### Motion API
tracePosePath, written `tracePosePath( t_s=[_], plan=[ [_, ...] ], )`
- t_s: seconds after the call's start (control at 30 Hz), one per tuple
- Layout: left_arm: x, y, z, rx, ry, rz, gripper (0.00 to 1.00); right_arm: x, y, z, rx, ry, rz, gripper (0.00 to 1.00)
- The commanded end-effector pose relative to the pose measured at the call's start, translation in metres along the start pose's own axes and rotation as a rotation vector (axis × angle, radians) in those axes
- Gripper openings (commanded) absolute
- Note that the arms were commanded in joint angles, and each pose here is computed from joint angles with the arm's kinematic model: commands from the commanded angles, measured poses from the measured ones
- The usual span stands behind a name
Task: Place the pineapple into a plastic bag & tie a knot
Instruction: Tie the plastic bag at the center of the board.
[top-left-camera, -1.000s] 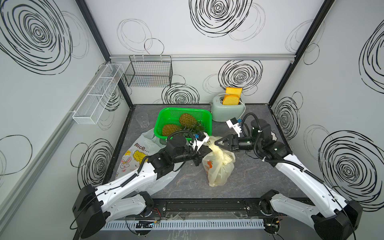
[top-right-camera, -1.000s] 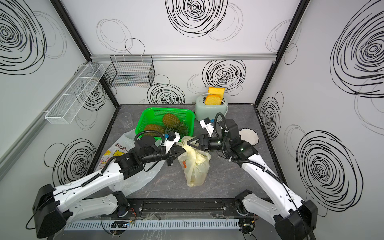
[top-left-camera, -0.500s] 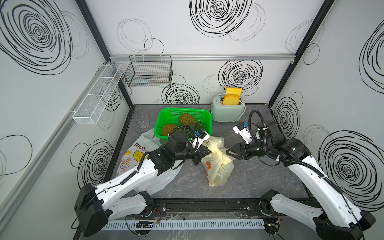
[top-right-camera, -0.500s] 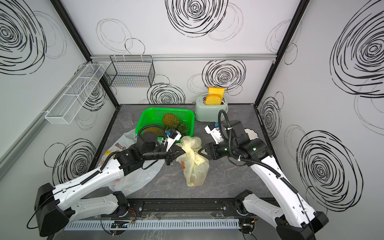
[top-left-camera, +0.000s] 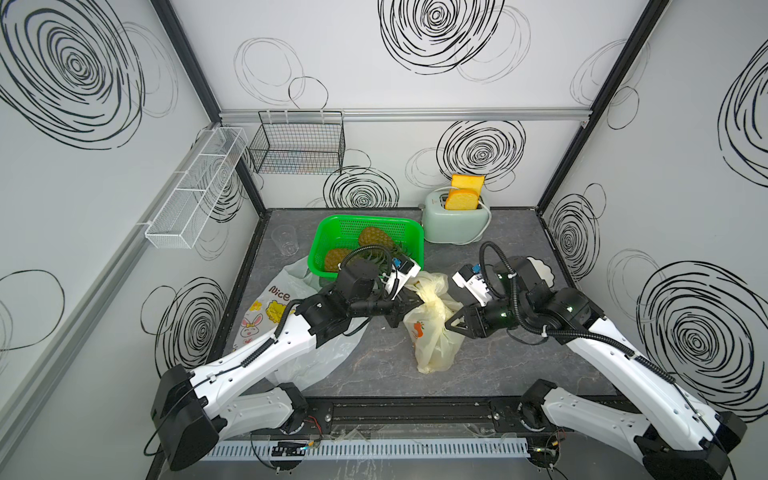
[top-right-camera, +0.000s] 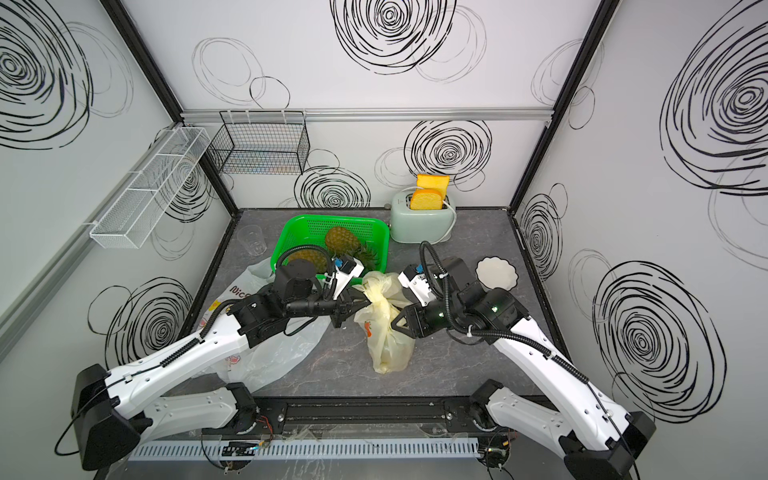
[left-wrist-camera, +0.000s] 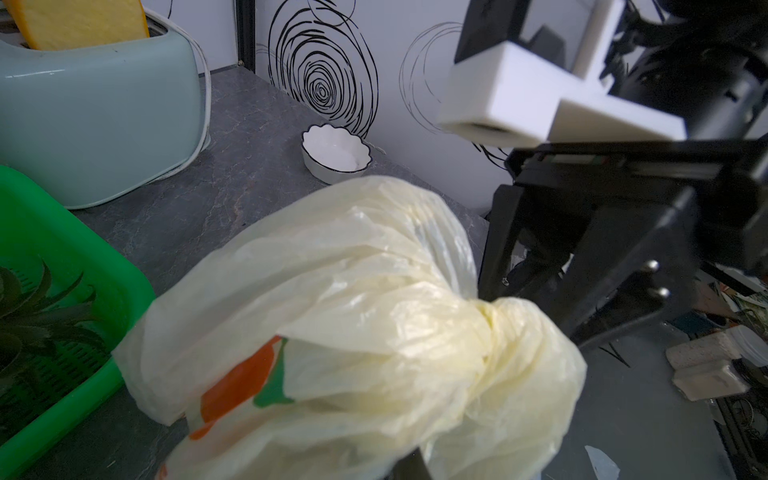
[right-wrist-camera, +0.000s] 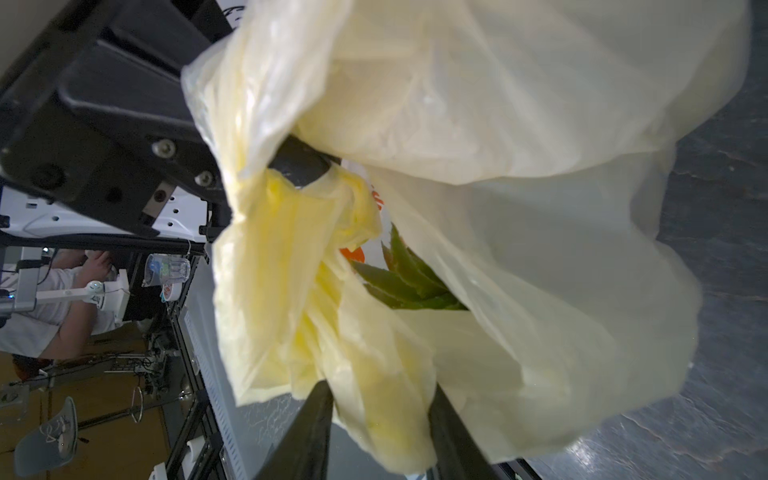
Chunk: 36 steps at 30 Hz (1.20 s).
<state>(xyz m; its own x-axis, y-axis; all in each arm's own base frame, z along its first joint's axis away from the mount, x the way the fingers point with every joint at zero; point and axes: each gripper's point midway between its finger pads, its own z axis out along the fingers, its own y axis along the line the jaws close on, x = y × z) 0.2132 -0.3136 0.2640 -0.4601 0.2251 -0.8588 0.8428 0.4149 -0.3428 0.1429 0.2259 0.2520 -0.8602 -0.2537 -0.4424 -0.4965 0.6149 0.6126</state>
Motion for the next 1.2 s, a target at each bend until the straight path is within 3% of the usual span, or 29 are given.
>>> tracePosePath(
  t_s=[0.0, 0.1, 0.2, 0.4, 0.53, 0.63, 0.8, 0.9, 1.17],
  plan=[
    [-0.020, -0.002, -0.007, -0.013, -0.028, -0.001, 0.00, -0.011, 0.002, -0.002, 0.006, -0.055, -0.010, 0.24],
    [-0.024, 0.000, -0.013, -0.051, 0.004, -0.049, 0.00, -0.013, -0.002, -0.004, 0.031, -0.071, 0.006, 0.09],
    [-0.025, -0.001, -0.022, -0.083, 0.055, -0.100, 0.00, -0.013, -0.005, -0.005, 0.047, -0.082, 0.024, 0.01],
    [-0.028, -0.006, -0.043, -0.134, 0.111, -0.180, 0.00, -0.013, -0.016, -0.007, 0.104, -0.102, 0.066, 0.00],
    [-0.037, -0.004, -0.060, -0.214, 0.110, -0.172, 0.00, -0.010, -0.022, -0.007, 0.139, -0.095, 0.078, 0.00],
    [-0.050, -0.006, -0.067, -0.274, 0.060, -0.057, 0.01, -0.008, -0.023, -0.005, 0.137, -0.087, 0.076, 0.00],
    [-0.078, -0.039, -0.077, -0.298, -0.122, 0.300, 0.00, -0.005, -0.023, -0.003, 0.145, -0.077, 0.069, 0.00],
    [-0.092, -0.046, -0.089, -0.374, -0.186, 0.426, 0.00, -0.008, -0.021, -0.009, 0.153, -0.102, 0.077, 0.00],
    [-0.095, -0.054, -0.112, -0.479, -0.335, 0.540, 0.00, -0.009, -0.028, -0.013, 0.190, -0.134, 0.111, 0.00]
  ],
)
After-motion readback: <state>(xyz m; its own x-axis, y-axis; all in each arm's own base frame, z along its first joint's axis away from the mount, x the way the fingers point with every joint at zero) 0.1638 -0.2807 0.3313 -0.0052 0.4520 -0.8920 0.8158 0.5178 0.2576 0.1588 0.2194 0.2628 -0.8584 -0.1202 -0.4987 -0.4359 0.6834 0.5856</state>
